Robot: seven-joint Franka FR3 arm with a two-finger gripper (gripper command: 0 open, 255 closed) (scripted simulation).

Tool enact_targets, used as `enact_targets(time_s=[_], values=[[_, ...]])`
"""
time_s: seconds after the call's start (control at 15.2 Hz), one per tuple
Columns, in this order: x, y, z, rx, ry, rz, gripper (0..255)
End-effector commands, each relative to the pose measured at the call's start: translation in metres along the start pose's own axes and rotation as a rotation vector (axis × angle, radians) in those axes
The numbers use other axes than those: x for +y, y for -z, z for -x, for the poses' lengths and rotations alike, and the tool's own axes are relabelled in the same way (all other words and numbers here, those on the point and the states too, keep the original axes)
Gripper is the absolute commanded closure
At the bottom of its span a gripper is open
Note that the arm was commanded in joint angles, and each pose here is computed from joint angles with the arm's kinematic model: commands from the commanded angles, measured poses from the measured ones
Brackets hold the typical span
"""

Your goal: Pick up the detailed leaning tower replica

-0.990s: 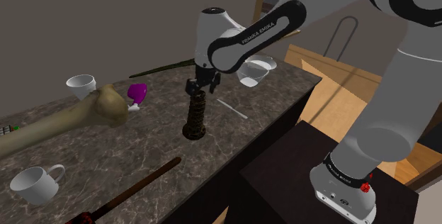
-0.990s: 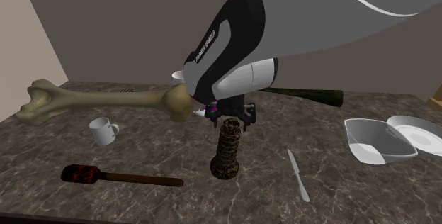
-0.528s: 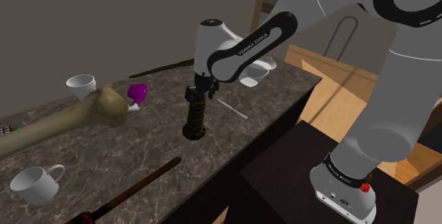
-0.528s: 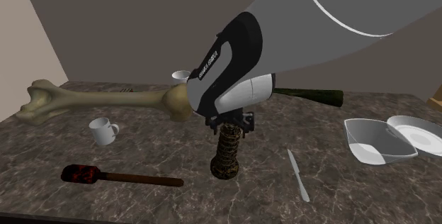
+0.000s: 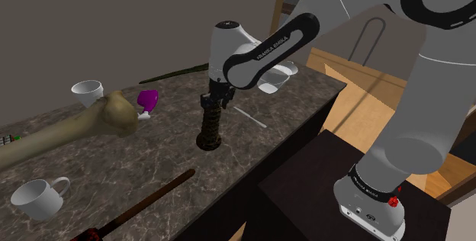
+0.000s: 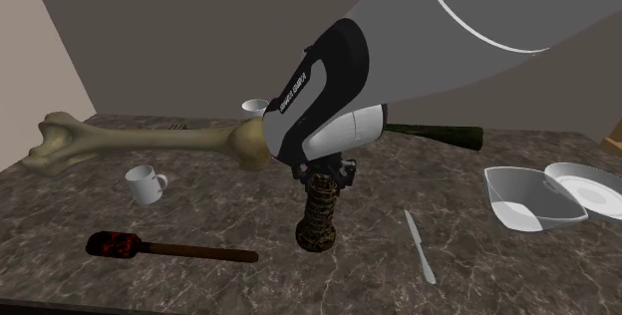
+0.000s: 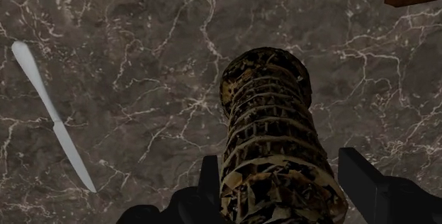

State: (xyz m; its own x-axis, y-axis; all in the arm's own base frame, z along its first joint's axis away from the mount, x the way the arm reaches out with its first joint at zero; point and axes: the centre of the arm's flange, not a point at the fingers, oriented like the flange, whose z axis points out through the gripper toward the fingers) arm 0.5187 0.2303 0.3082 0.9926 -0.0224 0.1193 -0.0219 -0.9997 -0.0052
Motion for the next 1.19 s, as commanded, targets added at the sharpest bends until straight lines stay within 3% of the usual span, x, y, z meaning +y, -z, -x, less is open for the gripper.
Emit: enact_targets(time_s=[0.0, 1.12], values=[[0.000, -0.002, 0.001, -0.004, 0.001, 0.001, 255], [0.000, 0.079, -0.008, -0.004, 0.001, 0.001, 255]])
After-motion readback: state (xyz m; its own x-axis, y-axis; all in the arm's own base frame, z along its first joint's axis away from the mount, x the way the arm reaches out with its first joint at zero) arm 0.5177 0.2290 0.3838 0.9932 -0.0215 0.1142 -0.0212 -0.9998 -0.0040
